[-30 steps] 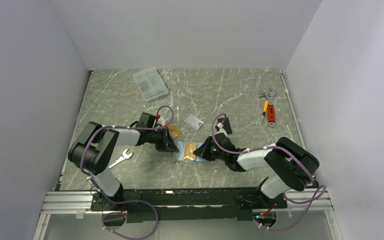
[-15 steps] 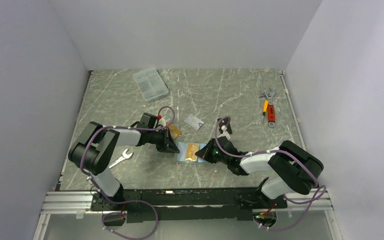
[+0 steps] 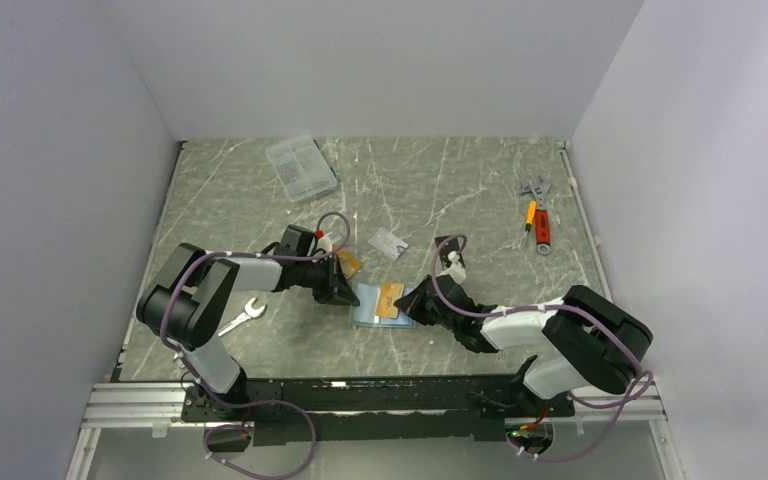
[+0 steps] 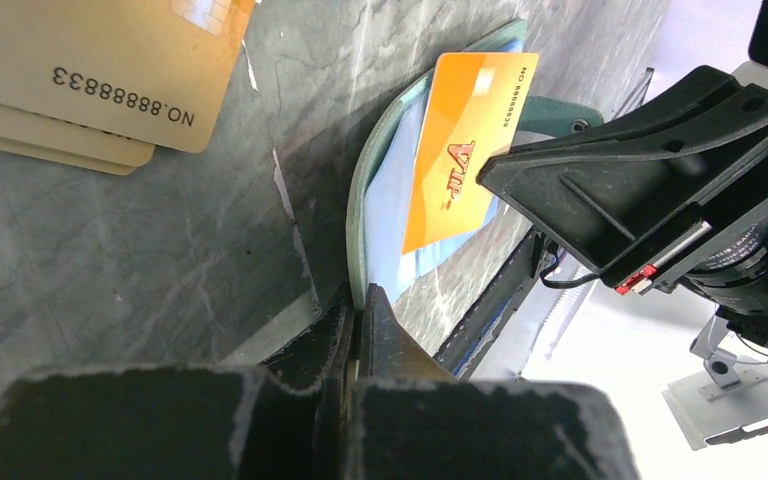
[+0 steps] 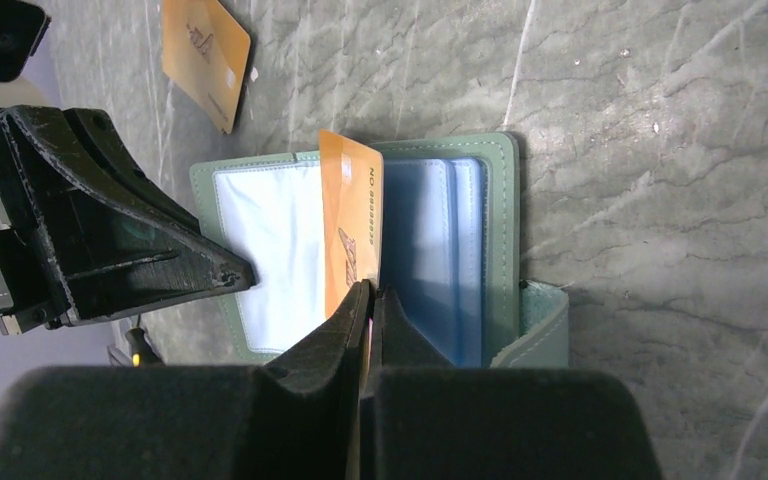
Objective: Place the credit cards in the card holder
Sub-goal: Insert the credit card into the card holder.
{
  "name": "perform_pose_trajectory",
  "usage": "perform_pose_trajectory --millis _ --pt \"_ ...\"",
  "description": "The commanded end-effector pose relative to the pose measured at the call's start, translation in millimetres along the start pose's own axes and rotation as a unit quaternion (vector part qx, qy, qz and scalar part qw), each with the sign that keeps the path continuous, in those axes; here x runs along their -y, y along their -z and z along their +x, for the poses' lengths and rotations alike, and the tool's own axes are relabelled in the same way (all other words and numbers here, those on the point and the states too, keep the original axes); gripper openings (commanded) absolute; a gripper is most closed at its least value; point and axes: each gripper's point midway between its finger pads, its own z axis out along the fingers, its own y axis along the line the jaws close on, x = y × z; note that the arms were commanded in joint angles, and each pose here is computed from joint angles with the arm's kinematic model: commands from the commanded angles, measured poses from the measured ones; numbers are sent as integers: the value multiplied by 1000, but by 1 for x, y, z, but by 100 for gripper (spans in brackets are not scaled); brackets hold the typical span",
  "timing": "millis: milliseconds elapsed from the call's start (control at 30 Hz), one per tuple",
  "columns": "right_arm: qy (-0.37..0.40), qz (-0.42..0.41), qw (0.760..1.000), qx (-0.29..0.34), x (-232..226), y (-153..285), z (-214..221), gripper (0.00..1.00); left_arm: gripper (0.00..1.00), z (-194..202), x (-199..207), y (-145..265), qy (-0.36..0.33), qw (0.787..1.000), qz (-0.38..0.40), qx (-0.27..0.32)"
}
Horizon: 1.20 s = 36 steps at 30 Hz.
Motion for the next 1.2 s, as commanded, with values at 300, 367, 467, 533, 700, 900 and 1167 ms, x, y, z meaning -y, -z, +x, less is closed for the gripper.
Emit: perform_pose_trajectory --millis 300,367,467,533,700,900,1167 --pt "53 35 997 -33 21 -2 20 0 0 -5 16 3 -14 1000 21 1" --pt "54 33 997 -41 22 0 23 0 0 -4 15 3 -14 1000 21 0" --pt "59 27 996 -54 23 3 28 0 0 -4 15 2 -13 1000 21 -1" --pt "64 24 996 -64 23 3 32 0 0 -4 16 3 -14 1000 21 -1" --pt "81 22 991 -101 21 0 44 0 0 -4 16 3 -16 1000 20 -1" --pt "81 32 990 -109 27 5 46 0 0 -5 17 3 -17 1000 21 -1" --pt "72 52 990 -110 39 14 46 0 0 -4 18 3 -15 1000 22 -3"
